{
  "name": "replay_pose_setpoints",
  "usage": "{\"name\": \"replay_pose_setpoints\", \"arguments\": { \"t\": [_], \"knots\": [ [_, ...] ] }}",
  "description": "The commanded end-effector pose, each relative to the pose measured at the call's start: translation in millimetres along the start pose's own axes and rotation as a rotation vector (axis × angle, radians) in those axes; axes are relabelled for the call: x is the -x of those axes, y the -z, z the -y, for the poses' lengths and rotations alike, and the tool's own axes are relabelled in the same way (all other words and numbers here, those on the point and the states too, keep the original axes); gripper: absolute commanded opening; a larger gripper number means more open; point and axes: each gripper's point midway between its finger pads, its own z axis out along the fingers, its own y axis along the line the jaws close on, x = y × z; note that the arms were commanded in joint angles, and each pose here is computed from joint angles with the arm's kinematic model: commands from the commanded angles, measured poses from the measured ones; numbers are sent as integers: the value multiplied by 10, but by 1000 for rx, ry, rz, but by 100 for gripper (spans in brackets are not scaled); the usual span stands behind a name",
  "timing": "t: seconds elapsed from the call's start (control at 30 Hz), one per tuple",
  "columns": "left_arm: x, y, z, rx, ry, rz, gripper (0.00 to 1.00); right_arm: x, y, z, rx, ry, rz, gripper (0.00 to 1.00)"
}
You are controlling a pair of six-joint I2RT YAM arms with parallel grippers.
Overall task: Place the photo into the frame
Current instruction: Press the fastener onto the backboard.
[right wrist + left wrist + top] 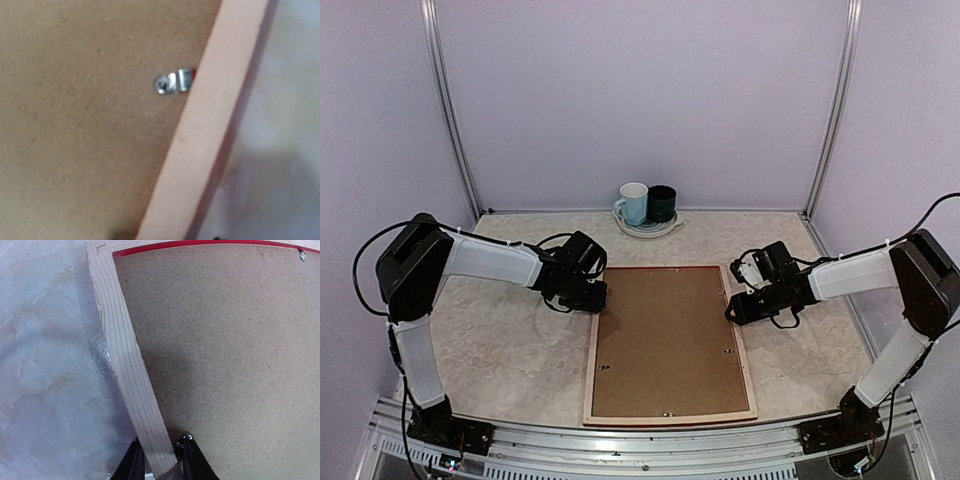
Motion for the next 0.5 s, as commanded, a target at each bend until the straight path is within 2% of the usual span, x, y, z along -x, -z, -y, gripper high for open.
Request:
{"name": "replay_pose_setpoints", "arguments": {
  "t": [0.0, 0.07, 0.17, 0.3, 0.4, 0.47],
  "knots": [
    [-441, -96, -212, 68, -31, -139, 15, 6, -6, 36, -12, -3, -10, 44],
    [-424, -90, -219, 75, -29, -129, 11, 1, -7, 42, -12, -5, -11, 44],
    [-397, -83, -213, 81, -24, -113, 10, -1, -9, 41, -11, -5, -12, 44],
    [-285, -12, -167, 75, -15, -62, 19, -2, -11, 36, -8, -5, -13, 44],
    [-154, 66, -141, 69, -4, -14, 22, -1, -10, 41, -9, -6, -13, 44],
    [-52, 134, -120, 66, -2, 16, 33, -4, -10, 42, -10, -7, -14, 44]
  ]
}}
